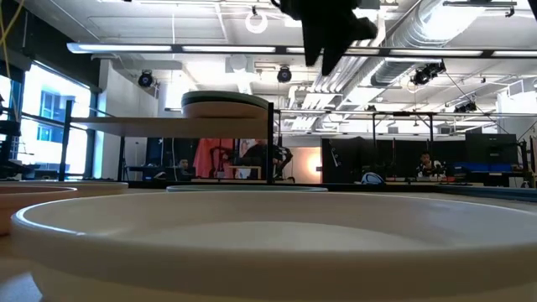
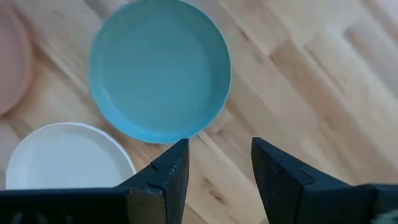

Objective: Place and stack plates onto a shelf
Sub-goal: Put the blue plate on the shelf

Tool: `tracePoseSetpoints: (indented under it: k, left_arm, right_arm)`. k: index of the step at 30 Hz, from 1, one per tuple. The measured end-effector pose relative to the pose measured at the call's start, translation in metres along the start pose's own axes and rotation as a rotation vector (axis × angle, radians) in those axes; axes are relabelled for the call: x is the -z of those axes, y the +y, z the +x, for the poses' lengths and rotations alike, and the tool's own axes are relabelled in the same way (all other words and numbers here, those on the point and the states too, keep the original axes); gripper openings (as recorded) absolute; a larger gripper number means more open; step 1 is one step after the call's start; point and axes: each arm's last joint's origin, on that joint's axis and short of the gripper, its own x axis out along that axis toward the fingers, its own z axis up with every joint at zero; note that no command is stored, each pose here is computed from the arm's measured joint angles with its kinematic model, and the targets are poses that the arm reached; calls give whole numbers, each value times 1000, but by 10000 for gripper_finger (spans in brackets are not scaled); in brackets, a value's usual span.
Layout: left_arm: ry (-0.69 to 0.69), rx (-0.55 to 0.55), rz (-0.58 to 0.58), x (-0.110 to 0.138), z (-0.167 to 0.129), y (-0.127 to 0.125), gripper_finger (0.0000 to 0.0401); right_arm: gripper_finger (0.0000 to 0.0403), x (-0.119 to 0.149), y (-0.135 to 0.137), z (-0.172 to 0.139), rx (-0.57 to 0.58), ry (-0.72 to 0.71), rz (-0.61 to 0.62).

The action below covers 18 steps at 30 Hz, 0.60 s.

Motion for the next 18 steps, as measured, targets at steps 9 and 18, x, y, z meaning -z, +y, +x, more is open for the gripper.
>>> tracePoseSetpoints:
  k: [9,18]
  left_arm:
    - [-41,4,49,23,-10,-19,92]
    - [-55,11,110,45,-13,-42,92]
  right_arm:
    - [152,20,2,42,47,56,214]
    - [152,29,4,84,-15,14,356]
